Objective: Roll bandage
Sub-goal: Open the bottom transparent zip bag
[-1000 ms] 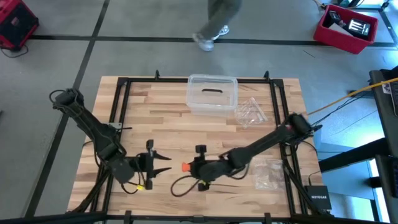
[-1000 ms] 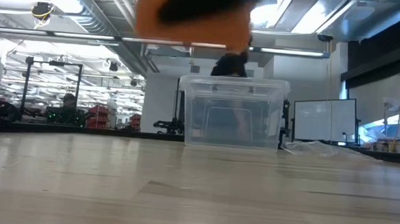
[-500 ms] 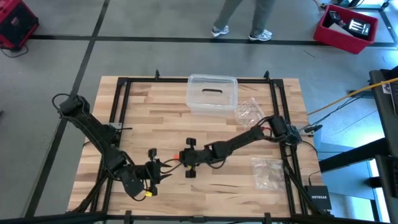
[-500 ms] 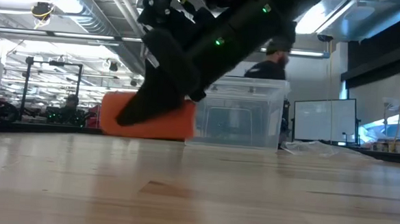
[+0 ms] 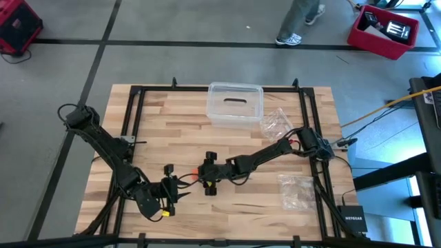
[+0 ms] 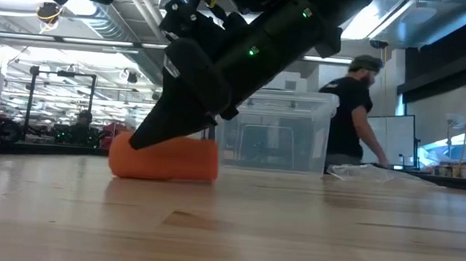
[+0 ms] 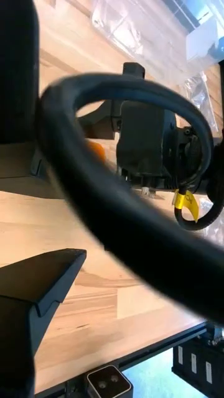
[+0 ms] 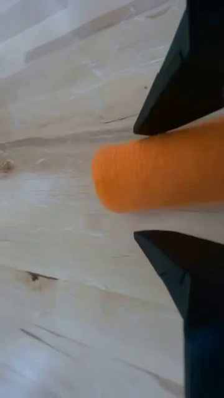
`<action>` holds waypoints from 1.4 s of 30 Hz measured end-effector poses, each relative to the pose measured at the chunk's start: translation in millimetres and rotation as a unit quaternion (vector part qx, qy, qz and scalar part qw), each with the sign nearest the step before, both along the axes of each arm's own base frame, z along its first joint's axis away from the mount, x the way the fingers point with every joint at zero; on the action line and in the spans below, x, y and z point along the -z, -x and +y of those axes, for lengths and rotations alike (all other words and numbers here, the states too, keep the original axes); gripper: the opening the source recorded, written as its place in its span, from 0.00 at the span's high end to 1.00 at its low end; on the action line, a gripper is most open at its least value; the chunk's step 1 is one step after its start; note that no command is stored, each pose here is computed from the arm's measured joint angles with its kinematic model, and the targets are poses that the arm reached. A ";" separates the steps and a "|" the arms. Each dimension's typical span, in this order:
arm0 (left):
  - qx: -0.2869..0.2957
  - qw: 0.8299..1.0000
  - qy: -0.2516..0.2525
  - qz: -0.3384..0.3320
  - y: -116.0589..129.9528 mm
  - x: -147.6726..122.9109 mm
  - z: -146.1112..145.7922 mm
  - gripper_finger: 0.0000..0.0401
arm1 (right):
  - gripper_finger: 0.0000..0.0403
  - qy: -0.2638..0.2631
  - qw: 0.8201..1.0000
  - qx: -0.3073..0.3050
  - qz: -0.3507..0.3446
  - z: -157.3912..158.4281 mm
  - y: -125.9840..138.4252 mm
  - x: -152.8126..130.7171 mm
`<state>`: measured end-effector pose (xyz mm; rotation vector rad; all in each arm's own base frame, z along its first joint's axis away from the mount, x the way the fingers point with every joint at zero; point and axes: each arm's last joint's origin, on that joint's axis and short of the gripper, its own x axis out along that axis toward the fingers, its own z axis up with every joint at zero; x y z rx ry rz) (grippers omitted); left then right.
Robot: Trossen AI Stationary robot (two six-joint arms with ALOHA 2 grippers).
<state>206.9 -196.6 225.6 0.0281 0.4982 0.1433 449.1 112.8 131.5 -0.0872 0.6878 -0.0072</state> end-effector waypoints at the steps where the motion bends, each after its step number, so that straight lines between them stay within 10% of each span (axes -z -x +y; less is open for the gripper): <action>1: 0.000 1.000 0.001 0.000 0.0 0.0 0.0 0.67 | 0.32 0.005 1.000 -0.004 0.003 0.3 -0.3 -0.8; 8: -0.001 1.000 0.001 0.001 0.6 0.3 -0.2 0.67 | 0.26 0.011 0.997 -0.043 0.071 6.3 8.6 -51.7; 15: -0.002 1.000 -0.001 0.000 0.5 0.1 -0.1 0.67 | 0.26 0.020 0.974 -0.025 0.224 43.6 88.0 -111.4; 27: -0.010 1.000 0.000 -0.003 -2.9 -0.3 2.8 0.67 | 0.26 -0.003 0.938 0.064 0.342 111.2 243.6 -73.4; 32: -0.004 1.000 -0.008 -0.001 -2.6 -0.4 2.4 0.67 | 0.28 -0.005 0.889 0.041 0.456 119.8 279.7 -60.1; 42: -0.031 0.999 0.023 -0.006 -6.4 -0.1 6.9 0.67 | 0.46 0.024 0.905 0.021 0.425 127.3 308.9 -27.5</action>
